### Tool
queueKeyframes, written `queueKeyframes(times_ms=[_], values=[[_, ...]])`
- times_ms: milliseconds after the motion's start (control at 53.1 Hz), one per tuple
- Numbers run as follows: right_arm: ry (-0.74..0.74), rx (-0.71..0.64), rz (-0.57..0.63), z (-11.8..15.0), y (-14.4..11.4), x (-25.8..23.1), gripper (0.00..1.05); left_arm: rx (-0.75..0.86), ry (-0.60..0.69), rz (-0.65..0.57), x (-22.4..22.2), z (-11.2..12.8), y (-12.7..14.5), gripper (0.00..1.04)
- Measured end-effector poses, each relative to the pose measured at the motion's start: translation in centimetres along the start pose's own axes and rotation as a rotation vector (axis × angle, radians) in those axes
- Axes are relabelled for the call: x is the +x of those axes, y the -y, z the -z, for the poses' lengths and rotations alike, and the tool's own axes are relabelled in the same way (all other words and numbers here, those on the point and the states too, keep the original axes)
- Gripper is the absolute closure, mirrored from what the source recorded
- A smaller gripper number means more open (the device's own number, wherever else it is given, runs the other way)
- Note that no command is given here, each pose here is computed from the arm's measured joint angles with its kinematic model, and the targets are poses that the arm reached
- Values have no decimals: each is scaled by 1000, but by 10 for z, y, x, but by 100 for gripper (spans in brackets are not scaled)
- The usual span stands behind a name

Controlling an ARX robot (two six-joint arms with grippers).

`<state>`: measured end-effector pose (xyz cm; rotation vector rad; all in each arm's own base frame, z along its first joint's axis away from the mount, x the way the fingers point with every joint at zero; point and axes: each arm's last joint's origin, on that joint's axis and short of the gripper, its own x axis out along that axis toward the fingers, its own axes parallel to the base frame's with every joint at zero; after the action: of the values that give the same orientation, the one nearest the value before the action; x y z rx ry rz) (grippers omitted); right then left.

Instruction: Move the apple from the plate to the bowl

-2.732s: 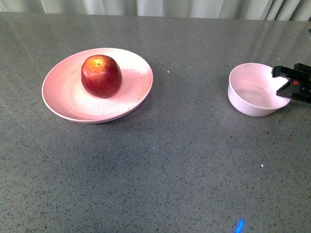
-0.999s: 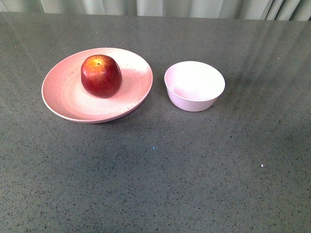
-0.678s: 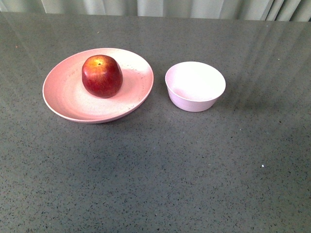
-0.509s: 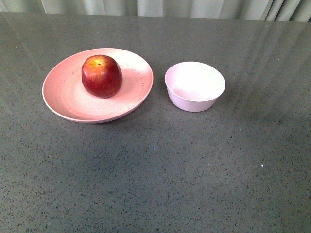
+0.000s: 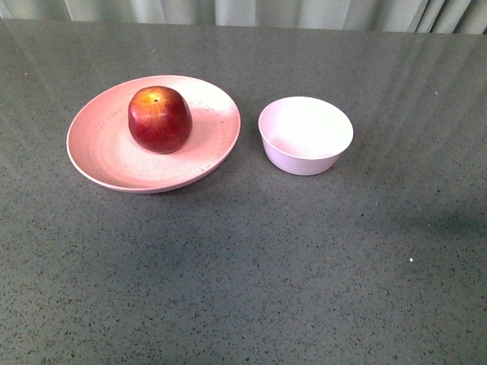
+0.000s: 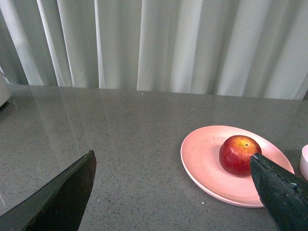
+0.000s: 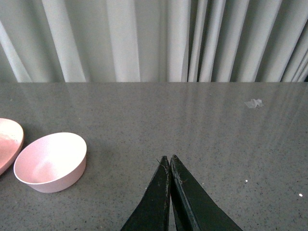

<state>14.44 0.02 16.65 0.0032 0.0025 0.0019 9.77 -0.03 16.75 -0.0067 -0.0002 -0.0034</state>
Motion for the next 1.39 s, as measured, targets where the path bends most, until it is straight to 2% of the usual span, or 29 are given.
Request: queueKeyframes(times_ms=[603,1394], values=[[25,0,0,-8,0,-24,103,0,0,0,0,0,0,9],[20,0,0,-4,0,-48,103,0,0,0,0,0,0,9]])
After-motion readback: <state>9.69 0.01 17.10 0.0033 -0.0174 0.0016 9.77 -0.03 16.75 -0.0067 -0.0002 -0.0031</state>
